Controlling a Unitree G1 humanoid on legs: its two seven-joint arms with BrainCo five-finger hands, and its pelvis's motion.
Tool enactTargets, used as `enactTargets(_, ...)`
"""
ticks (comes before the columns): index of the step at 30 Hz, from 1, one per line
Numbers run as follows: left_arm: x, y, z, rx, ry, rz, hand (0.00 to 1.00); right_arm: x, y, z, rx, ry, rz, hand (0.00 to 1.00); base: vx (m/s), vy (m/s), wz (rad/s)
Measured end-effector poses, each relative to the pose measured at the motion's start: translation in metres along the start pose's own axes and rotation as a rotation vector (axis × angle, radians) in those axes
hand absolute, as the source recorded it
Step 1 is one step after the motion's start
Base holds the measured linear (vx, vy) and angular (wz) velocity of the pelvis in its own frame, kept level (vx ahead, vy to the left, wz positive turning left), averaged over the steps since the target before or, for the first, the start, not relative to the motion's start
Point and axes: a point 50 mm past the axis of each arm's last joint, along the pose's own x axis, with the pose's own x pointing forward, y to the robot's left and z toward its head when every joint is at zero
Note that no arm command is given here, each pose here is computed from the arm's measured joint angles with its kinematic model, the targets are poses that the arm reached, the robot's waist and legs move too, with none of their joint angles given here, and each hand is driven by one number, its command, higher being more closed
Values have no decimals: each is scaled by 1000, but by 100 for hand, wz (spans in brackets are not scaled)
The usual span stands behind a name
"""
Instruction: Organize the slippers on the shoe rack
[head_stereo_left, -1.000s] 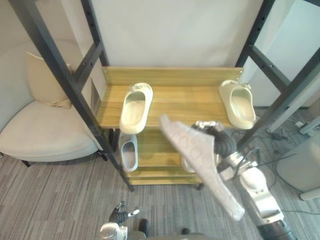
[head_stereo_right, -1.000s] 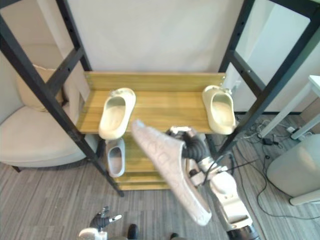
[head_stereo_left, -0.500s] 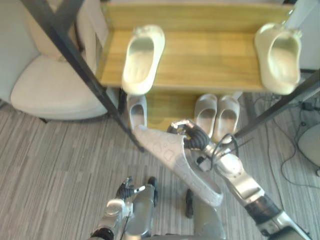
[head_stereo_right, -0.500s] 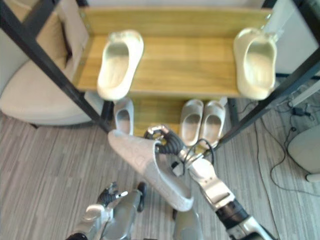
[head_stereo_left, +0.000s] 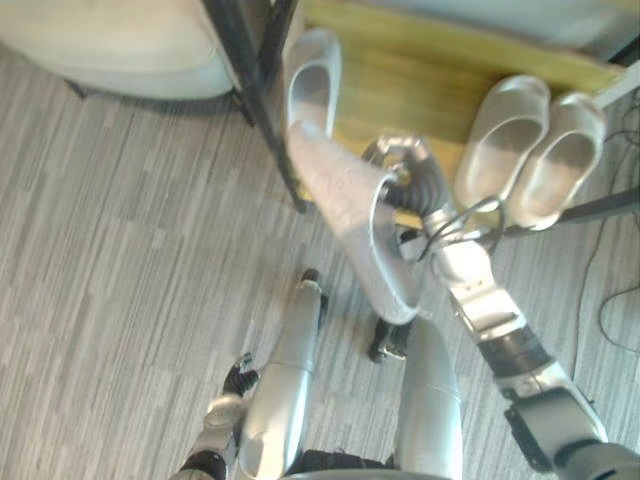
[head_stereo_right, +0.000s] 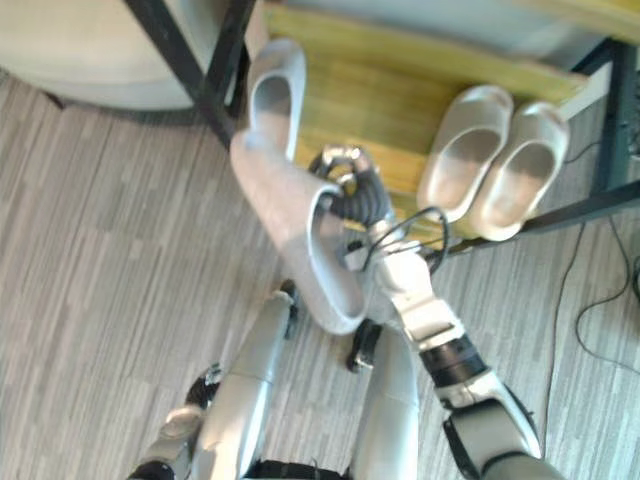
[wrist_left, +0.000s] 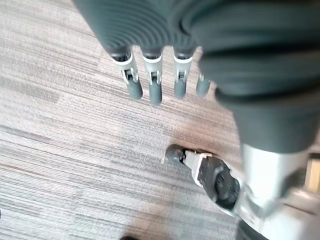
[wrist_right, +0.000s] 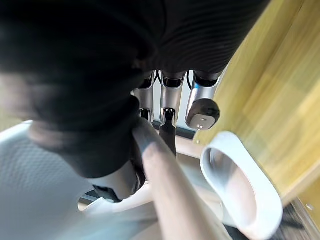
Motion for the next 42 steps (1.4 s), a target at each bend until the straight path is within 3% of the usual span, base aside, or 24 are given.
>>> enactTargets(10,1,3,8,-47,-33,69,0,51,-54,2,-247,34,-321,100,-65,60,-3)
enactTargets(18,1,4,7,-50,-26,103,0,81,-83,2,-312,117,-489,100,-12,-44,9)
enactTargets(33,2,6,11,-59,-38,142,0,98,-100,-16,-391,300,-560,100,-18,-18,4)
enactTargets(34,3,5,12,-68,-37,143,0,100,-101,-16,-393,308,-561,0,-22,-15,4)
enactTargets(42,3,3,13,-81,-38,157,0,100,-102,-19,-405,329,-582,0,-18,-5,4)
